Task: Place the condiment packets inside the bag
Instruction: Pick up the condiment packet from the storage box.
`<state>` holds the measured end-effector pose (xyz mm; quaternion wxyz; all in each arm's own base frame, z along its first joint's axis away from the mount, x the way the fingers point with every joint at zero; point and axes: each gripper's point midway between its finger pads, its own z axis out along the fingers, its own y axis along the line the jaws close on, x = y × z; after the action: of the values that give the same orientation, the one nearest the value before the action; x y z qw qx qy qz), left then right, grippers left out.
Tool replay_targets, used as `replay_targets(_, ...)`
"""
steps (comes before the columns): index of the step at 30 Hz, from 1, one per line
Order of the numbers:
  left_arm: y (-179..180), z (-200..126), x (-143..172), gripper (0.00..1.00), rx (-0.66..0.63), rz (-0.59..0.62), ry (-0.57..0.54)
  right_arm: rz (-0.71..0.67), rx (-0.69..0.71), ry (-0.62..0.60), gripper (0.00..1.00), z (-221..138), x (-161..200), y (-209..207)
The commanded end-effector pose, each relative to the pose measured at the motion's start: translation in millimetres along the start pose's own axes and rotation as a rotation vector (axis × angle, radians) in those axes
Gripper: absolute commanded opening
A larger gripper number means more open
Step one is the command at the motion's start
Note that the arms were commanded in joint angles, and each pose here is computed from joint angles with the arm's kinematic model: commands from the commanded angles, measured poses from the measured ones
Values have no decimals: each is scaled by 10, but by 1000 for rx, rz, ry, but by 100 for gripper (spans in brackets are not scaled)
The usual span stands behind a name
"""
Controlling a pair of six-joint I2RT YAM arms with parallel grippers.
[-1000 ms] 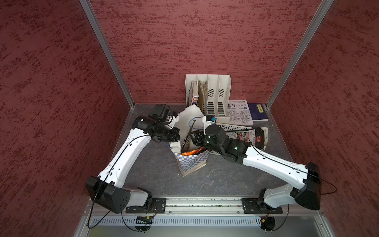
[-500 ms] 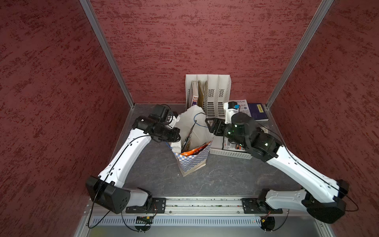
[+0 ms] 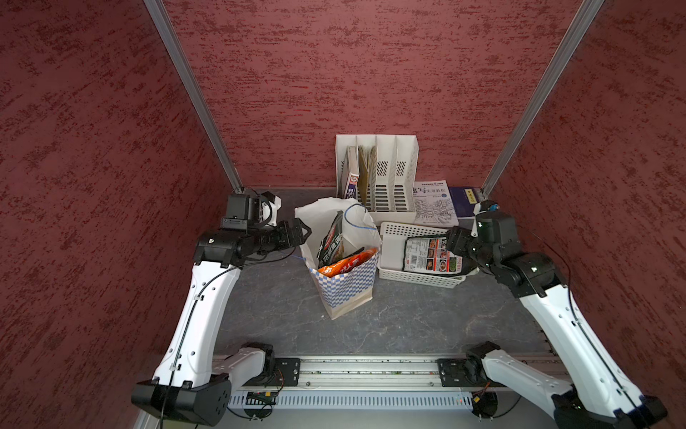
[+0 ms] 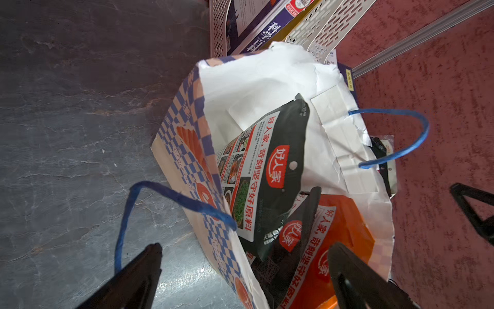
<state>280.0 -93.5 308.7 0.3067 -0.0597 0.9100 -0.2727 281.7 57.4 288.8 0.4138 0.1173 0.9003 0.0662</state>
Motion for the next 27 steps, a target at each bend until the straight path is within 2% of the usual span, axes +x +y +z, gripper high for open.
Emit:
replay_targets(1,-182,7,-122,100,145,-63,-29,-42,30,38,73,38,104,-83)
replay_targets(4,-407,-65,-217,100,300,-88,-51,-55,67,30,73,16,106,-163)
replay_targets(7,-517,-241,-389,100,365,-88,-120,-51,84,35,74,1,122,-244)
replay_targets(10,-545,-430,-537,100,358,-77,-204,-34,70,81,74,81,199,-301)
replay_targets(14,-451,-549,-625,100,262,-48,-283,17,70,150,76,262,325,-408)
replay_targets(17,-414,-526,-627,100,236,-29,-274,63,92,157,77,364,322,-567)
replay_targets(22,-589,-429,-570,100,301,18,-225,103,83,134,78,494,176,-717)
replay_targets(27,-905,-233,-408,100,232,197,-171,119,80,162,79,788,80,-809)
